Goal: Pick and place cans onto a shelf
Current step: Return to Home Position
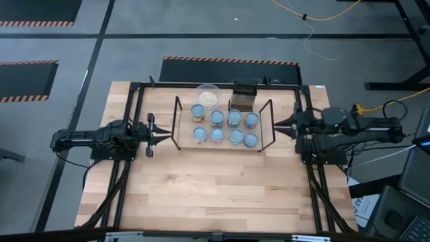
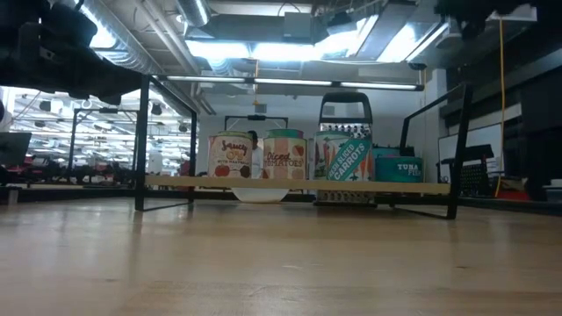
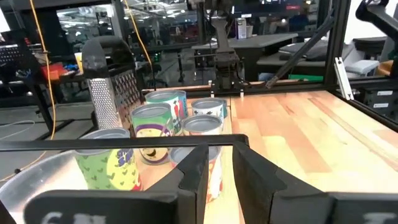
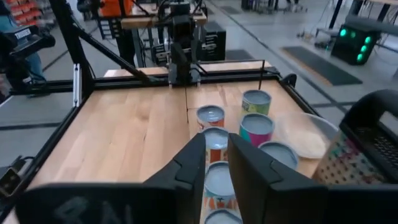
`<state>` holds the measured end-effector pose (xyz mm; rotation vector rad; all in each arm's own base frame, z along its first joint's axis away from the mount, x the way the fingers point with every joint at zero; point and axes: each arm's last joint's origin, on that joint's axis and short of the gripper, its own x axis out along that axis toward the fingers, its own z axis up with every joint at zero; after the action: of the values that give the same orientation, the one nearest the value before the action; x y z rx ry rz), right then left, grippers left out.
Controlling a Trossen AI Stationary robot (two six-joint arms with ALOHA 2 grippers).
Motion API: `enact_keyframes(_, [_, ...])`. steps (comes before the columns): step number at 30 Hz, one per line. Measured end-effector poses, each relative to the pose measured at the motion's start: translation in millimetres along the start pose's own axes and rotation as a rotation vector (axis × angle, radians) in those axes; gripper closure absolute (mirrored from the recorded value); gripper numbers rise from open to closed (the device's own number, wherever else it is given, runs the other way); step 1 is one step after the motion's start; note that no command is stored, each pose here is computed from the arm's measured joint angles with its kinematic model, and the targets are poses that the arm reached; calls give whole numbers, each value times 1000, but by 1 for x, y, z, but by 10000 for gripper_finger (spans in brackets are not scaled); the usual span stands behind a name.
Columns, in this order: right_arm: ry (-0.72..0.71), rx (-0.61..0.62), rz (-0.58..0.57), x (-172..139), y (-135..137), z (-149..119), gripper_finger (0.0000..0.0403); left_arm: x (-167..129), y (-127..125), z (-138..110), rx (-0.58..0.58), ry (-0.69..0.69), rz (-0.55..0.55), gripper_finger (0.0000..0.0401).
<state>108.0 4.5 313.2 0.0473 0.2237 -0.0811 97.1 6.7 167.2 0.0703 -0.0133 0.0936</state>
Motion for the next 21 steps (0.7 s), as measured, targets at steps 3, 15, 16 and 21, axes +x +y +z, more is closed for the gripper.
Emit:
enact_keyframes(3, [-41,2,2,10,0,-20,330,0,0,0,0,0,0,335])
enact_keyframes(15, [-196,52,16,-8,-6,-59,330,0,0,0,0,-2,0,335])
enact_keyframes(16, [-211,54,17,-11,-6,-60,330,0,0,0,0,-2,0,335])
enact_keyframes(21, [-288,66,24,-24,-9,-64,330,0,0,0,0,-2,1,335])
